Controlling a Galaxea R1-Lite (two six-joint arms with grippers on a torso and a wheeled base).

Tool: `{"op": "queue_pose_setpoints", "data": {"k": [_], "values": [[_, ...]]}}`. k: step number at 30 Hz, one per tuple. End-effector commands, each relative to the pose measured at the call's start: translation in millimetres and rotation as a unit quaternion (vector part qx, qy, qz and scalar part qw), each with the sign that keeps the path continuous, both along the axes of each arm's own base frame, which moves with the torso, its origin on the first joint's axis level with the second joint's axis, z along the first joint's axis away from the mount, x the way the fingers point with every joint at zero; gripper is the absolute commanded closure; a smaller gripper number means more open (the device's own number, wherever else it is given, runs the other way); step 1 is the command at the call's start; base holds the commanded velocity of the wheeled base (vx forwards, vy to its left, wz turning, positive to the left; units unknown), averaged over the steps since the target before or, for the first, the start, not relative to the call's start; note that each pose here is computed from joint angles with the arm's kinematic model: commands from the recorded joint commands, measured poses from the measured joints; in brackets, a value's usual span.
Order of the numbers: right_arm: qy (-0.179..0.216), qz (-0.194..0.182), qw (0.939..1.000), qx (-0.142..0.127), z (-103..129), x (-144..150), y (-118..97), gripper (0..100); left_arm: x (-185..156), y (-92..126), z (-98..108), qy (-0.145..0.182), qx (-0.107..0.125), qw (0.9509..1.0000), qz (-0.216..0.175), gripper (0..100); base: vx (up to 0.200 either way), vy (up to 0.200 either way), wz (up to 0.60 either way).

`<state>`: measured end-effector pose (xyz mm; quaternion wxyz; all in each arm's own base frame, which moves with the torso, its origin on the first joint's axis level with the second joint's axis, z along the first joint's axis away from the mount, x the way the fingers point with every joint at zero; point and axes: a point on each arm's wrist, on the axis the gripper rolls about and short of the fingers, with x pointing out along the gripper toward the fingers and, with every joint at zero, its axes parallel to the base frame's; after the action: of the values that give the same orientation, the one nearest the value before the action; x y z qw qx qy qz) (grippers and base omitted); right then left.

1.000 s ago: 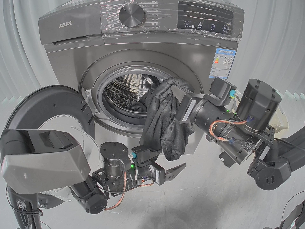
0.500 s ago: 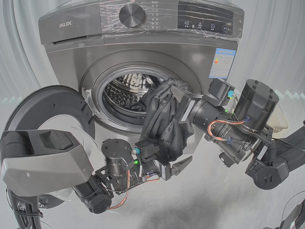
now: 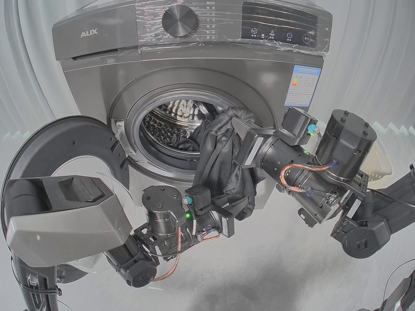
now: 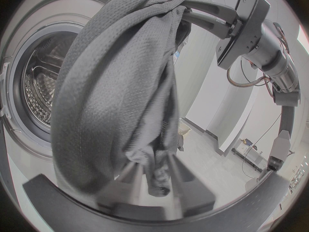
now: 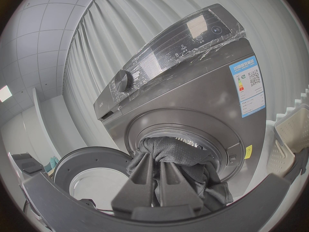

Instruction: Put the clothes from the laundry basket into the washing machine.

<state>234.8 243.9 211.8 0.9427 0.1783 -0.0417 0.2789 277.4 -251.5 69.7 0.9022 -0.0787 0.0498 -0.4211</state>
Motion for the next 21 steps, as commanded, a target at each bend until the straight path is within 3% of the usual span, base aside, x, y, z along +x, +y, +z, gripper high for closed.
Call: {"op": "queue_pose_setpoints", "data": {"k": [1,10,19,20,21], "values": [[0.002,0.001,1.0,-0.001,-1,0,0,100,2,-1,-3,0.001,0.001,1.0,0.001,100,0.0,0.0,0.0],[0.004,0.0,1.0,-0.003,-4,1,1,100,-9,0,6,-0.004,0.0,1.0,-0.009,100,0.0,0.0,0.0],[0.005,0.001,1.0,-0.004,-4,1,2,100,-26,-4,1,0.008,0.015,0.9994,-0.029,100,0.0,0.0,0.0],[0.004,0.001,1.0,-0.003,-4,1,2,100,-25,-4,-1,0.008,0.017,0.9994,-0.029,0,0.0,0.0,0.0],[0.004,0.001,1.0,-0.003,-5,1,2,100,-24,-5,-1,0.008,0.016,0.9994,-0.029,0,0.0,0.0,0.0]]}}
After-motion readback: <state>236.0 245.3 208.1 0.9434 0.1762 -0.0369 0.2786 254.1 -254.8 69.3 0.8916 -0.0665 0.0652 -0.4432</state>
